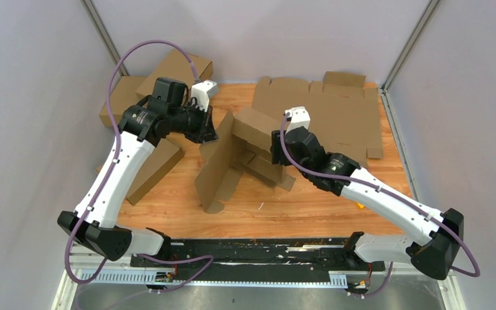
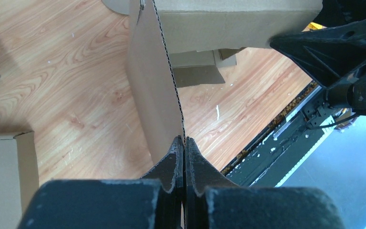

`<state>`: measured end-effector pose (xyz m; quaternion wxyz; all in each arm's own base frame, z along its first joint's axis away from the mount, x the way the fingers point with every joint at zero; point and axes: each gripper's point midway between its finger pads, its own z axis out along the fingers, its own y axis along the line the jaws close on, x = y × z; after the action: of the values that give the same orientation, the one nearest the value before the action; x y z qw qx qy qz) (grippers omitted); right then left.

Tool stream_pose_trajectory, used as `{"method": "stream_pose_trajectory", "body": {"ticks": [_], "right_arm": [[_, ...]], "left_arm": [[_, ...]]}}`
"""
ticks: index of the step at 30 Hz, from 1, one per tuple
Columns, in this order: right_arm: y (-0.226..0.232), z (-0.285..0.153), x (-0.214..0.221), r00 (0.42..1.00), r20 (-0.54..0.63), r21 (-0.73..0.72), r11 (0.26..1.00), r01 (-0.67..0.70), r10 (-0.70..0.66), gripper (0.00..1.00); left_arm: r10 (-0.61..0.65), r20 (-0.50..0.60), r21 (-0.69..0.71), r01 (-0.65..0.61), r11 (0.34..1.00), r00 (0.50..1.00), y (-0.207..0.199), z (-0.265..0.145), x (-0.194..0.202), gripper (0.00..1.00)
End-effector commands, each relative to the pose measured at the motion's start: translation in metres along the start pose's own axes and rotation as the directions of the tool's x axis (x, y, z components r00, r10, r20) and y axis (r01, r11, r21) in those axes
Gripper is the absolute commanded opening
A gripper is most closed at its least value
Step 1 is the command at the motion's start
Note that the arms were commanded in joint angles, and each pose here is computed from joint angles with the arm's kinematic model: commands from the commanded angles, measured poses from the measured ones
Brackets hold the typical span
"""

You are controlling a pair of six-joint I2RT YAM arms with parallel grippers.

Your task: Fold the paper box

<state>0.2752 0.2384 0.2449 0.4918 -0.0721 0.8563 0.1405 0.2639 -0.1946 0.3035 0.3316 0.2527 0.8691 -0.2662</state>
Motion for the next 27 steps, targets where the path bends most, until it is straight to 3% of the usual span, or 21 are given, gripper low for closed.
{"method": "stream_pose_trajectory", "body": {"ticks": [1, 5, 11, 14, 20, 24, 27], "right_arm": [[-0.001, 0.003, -0.034, 0.971, 0.169, -0.004, 0.985, 0.174, -0.171, 0.56], [-0.014, 0.010, -0.037, 0.946, 0.201, 0.063, 0.967, 0.247, -0.255, 0.58], [-0.035, 0.023, -0.047, 0.954, 0.244, 0.038, 0.985, 0.170, -0.174, 0.59], [-0.045, 0.034, -0.050, 0.957, 0.244, 0.036, 0.988, 0.153, -0.157, 0.67], [-0.063, 0.049, -0.062, 0.955, 0.258, 0.043, 0.989, 0.142, -0.148, 0.67], [-0.081, 0.057, -0.063, 0.962, 0.251, 0.011, 0.994, 0.108, -0.107, 0.83], [-0.090, 0.062, -0.065, 0.963, 0.257, -0.026, 0.996, 0.087, -0.078, 0.86]], "left_arm": [[0.012, -0.012, 0.045, -0.011, 0.999, 1.000, -0.013, -0.003, 0.001, 0.00], [0.009, -0.017, 0.042, -0.009, 0.999, 1.000, -0.012, -0.003, -0.002, 0.00], [-0.003, -0.045, 0.040, 0.004, 0.999, 0.999, -0.009, 0.006, -0.007, 0.00], [-0.011, -0.050, 0.038, 0.012, 0.999, 0.999, -0.007, 0.012, -0.013, 0.00], [-0.024, -0.069, 0.050, 0.028, 0.998, 0.997, -0.006, 0.027, -0.026, 0.00], [-0.025, -0.081, 0.051, 0.029, 0.998, 0.996, -0.006, 0.037, -0.034, 0.00], [-0.026, -0.081, 0.051, 0.030, 0.998, 0.996, -0.006, 0.043, -0.041, 0.00]]}}
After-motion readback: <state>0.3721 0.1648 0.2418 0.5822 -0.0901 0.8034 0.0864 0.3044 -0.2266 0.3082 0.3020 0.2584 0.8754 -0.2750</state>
